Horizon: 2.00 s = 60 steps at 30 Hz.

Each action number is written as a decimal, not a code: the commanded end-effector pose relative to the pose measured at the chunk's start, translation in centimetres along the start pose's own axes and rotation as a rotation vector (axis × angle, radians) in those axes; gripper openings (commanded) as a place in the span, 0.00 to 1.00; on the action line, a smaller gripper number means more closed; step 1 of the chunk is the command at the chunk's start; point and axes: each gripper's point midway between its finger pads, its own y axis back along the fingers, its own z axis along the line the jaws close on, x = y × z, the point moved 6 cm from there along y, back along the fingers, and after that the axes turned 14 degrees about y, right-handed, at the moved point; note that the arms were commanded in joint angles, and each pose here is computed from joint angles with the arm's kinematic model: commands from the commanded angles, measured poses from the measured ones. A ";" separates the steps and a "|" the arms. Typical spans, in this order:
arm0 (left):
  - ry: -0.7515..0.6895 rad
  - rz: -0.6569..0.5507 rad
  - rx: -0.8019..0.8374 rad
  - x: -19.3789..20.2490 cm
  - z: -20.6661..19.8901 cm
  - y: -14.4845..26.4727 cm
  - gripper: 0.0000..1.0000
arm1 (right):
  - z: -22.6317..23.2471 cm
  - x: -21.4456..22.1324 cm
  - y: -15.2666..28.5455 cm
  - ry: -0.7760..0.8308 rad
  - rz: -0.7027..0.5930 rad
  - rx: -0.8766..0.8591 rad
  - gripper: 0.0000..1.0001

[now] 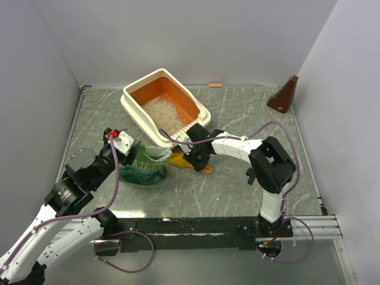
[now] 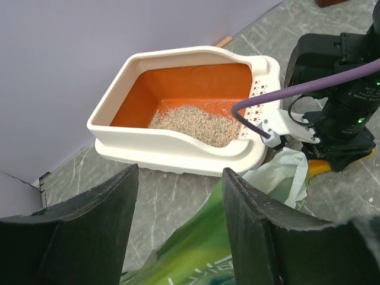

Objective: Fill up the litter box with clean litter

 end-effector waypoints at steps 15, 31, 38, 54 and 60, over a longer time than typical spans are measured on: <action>0.019 -0.192 0.101 -4.7 -0.8 1.1 0.63 | 3.5 -2.4 15.8 -0.055 -0.166 0.064 0.00; -0.211 -0.316 0.319 -5.7 -2.7 2.5 0.67 | 8.9 -5.5 31.0 -0.074 -0.554 0.025 0.00; -0.301 -0.459 0.446 -5.5 -4.3 3.5 0.70 | 12.8 -6.2 32.7 -0.016 -0.660 -0.275 0.00; -0.305 -0.534 0.640 -6.4 -6.5 5.0 0.70 | 15.8 -5.7 31.7 0.031 -0.679 -0.506 0.00; -0.294 -0.561 0.698 -6.9 -7.0 5.6 0.69 | 15.9 -6.2 31.0 0.044 -0.662 -0.531 0.00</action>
